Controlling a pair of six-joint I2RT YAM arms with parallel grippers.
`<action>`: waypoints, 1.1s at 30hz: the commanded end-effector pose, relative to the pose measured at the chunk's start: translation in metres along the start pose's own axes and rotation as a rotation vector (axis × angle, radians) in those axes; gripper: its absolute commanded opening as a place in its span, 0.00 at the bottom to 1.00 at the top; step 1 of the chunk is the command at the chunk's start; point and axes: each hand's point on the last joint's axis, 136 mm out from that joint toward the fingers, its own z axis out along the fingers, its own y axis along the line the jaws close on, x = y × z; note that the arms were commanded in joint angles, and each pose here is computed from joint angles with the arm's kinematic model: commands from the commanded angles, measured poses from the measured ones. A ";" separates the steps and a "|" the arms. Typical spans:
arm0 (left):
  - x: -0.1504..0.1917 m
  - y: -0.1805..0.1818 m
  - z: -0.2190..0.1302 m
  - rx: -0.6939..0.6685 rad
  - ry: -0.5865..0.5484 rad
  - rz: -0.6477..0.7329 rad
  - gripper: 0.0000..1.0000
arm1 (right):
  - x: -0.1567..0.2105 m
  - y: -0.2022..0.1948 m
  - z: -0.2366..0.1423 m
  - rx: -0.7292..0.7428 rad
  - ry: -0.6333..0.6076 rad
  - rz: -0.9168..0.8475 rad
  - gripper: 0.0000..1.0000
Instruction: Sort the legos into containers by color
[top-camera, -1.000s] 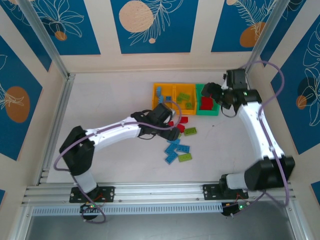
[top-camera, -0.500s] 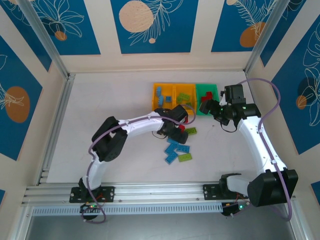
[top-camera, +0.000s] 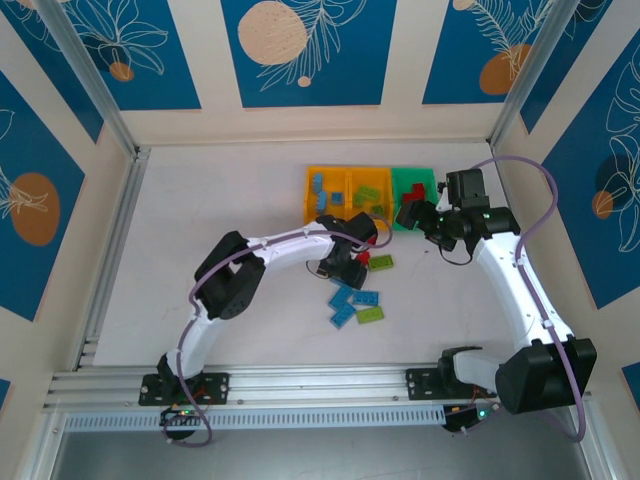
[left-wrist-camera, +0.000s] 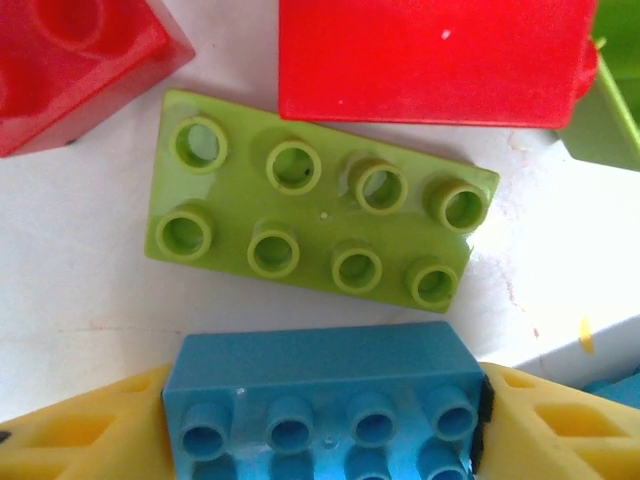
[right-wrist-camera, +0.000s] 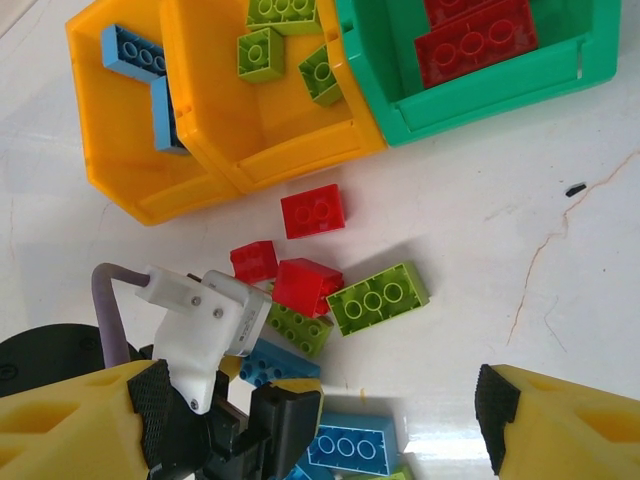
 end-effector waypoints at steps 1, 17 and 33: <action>0.008 0.008 -0.003 -0.010 0.019 -0.017 0.58 | -0.001 0.014 -0.008 -0.047 0.001 -0.002 0.82; -0.123 0.091 -0.149 -0.070 -0.496 -0.114 0.52 | -0.007 0.028 -0.017 -0.088 -0.022 -0.008 0.82; -0.223 0.130 -0.155 -0.059 -0.660 -0.153 0.80 | 0.002 0.025 -0.024 -0.082 -0.016 -0.022 0.82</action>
